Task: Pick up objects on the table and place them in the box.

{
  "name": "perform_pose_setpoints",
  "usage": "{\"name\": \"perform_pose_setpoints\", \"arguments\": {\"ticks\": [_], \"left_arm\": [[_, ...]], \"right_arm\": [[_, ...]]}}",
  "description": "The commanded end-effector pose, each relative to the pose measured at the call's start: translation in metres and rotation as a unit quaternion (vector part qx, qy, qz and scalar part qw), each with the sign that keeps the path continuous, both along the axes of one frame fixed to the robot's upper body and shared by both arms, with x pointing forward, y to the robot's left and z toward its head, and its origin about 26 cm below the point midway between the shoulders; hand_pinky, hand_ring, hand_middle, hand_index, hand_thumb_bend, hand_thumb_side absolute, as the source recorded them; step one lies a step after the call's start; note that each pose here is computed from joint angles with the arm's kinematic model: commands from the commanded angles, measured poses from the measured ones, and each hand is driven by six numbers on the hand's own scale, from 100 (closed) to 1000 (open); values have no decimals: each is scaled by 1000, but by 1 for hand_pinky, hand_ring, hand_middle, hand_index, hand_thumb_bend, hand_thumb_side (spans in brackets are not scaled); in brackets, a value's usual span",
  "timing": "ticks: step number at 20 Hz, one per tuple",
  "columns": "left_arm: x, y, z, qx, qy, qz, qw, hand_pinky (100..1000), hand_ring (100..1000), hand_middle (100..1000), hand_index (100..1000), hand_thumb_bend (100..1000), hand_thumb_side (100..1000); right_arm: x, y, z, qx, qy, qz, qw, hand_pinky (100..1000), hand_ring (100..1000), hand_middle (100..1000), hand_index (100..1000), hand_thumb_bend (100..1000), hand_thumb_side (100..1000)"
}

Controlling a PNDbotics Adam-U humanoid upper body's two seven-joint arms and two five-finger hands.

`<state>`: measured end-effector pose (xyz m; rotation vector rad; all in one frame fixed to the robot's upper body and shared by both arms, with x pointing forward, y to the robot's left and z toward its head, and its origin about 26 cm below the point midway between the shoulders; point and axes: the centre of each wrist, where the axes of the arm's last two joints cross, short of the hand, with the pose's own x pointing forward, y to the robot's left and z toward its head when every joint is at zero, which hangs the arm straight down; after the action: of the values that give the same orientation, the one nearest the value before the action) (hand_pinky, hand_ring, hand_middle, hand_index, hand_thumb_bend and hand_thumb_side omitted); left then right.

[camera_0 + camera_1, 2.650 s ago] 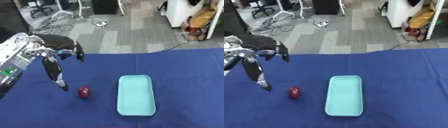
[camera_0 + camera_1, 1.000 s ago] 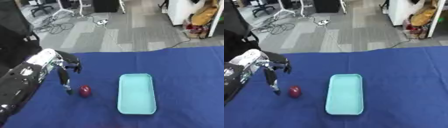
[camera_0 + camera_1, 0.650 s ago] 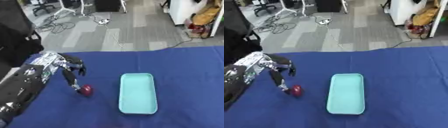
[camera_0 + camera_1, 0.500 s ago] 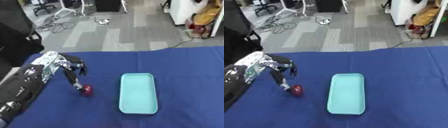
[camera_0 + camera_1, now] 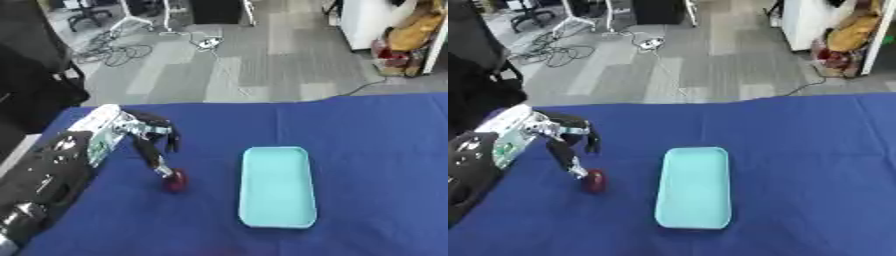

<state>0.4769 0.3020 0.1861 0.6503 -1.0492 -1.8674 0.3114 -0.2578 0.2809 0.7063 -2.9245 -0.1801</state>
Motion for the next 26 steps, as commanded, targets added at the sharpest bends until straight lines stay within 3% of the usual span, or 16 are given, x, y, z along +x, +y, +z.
{"name": "perform_pose_setpoints", "arguments": {"ticks": [1,9,13,16,23,26], "left_arm": [[1,4,6,-3,-5,10,1000,100,207,489,735,576,632],[2,1,-1,19,6,3,1000,100,214,490,736,603,670],[2,-5,4,68,-6,-17,997,100,260,525,750,716,555],[1,-8,6,113,-19,-36,993,100,274,535,758,750,535],[3,-10,-5,134,-25,-58,989,100,268,527,745,748,512],[4,-11,-11,130,-24,-63,989,100,295,565,765,729,519]], "right_arm": [[-3,2,9,-1,-16,6,1000,349,397,441,601,100,887],[-3,3,10,-1,-17,7,1000,349,397,442,601,100,886],[-3,3,10,0,-17,8,1000,349,397,441,601,100,886],[-3,3,10,0,-16,8,1000,349,397,442,601,100,886],[-3,3,10,0,-17,9,1000,349,397,441,601,100,885],[-3,3,10,0,-17,10,1000,349,397,441,601,100,885]]}}
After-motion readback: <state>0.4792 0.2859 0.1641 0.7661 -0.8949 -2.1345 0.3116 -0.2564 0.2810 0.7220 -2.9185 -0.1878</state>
